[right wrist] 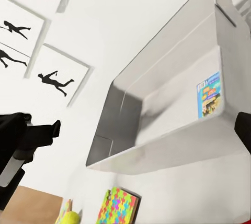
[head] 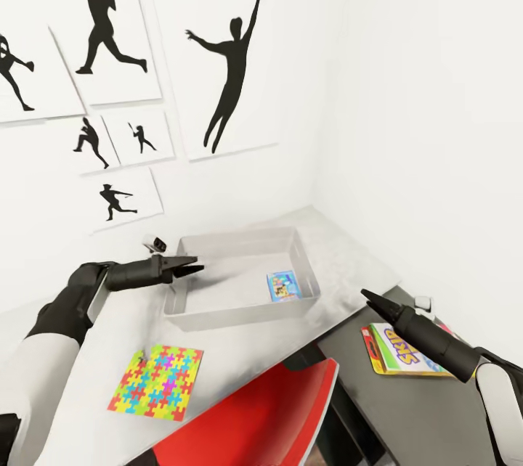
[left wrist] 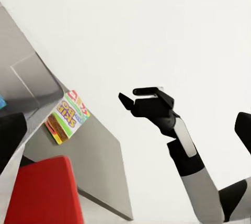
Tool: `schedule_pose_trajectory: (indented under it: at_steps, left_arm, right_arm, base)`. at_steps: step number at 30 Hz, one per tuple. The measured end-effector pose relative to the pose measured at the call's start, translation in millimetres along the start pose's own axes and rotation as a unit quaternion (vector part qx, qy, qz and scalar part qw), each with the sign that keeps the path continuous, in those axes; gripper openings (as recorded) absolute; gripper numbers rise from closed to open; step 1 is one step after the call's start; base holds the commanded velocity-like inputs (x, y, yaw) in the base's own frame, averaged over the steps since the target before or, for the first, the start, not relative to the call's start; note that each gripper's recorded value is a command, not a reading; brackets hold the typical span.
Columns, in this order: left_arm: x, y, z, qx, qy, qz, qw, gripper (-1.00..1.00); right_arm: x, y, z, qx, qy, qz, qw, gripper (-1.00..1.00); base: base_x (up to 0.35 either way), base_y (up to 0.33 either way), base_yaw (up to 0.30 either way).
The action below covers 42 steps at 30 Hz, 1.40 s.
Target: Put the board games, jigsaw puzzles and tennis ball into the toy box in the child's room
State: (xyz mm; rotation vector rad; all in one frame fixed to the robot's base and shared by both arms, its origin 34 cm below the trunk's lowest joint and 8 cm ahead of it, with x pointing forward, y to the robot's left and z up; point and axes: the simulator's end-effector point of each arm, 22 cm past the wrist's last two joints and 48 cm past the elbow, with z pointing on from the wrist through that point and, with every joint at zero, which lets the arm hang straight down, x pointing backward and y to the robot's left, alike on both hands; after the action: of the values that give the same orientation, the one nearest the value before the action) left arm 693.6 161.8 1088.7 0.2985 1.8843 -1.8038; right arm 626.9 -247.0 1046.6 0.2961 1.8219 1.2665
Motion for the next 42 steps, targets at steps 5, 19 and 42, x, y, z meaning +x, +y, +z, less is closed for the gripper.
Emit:
schedule_pose_trajectory:
  at_steps: [5, 19, 42]
  left_arm:
    - [5.6, -2.6, -24.3, -0.023, 0.001, 0.022, 0.9995, 1.0]
    - [18.7, 4.9, -115.9, -0.107, -0.005, 0.007, 0.9943, 1.0]
    - [14.8, -50.2, -164.0, -0.088, -0.048, -0.011, 0.9949, 1.0]
  right_arm:
    - [-2.2, 4.4, -0.8, -0.004, -0.003, -0.004, 1.0, 1.0]
    - [-9.0, 21.3, -6.2, -0.012, -0.008, -0.011, 0.9998, 1.0]
    - [-21.5, 55.0, -17.4, -0.025, -0.025, -0.028, 0.999, 1.0]
  base:
    - [-0.006, 0.0, 0.0]
    - [0.0, 0.0, 0.0]
    - [-0.087, 0.0, 0.0]
